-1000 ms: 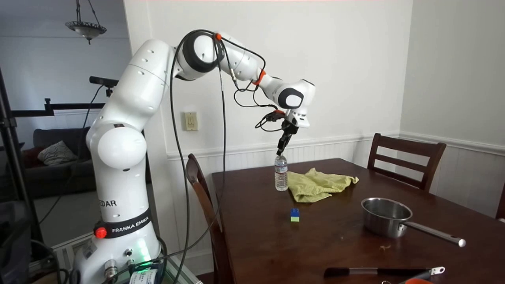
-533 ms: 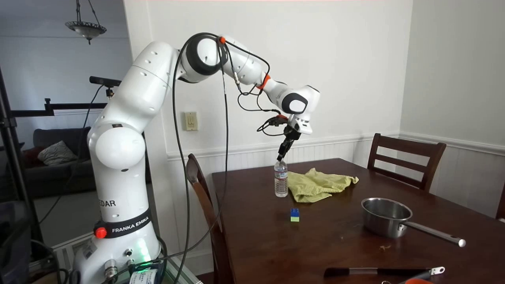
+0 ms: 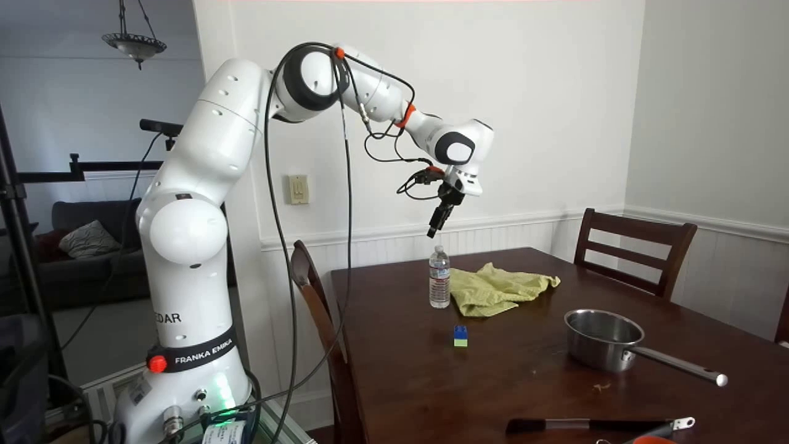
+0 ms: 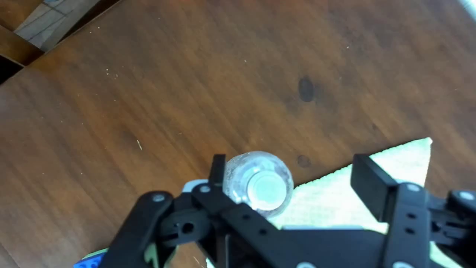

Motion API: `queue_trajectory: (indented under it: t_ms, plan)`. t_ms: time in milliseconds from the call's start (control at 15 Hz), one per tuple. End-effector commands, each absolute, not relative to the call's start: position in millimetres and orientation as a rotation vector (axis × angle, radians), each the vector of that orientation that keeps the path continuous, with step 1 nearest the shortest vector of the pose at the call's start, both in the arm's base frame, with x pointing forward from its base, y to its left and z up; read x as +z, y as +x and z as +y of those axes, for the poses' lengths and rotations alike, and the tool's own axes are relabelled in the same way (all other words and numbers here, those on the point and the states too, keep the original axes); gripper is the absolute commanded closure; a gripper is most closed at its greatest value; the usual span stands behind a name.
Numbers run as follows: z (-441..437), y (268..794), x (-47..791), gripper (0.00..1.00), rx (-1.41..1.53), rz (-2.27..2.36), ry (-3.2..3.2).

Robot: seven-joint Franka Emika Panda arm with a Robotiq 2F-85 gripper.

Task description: Pick up the water bottle and place it on the table facing right side up

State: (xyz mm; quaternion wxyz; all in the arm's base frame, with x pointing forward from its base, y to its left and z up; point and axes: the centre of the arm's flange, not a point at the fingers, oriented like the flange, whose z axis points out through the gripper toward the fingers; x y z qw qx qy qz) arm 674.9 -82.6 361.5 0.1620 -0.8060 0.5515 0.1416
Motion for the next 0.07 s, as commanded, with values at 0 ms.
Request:
queue_trajectory:
  t_ms: [0]
  plan:
    - [-73.7,673.4,374.7,0.01,0.382,1.524,-2.323]
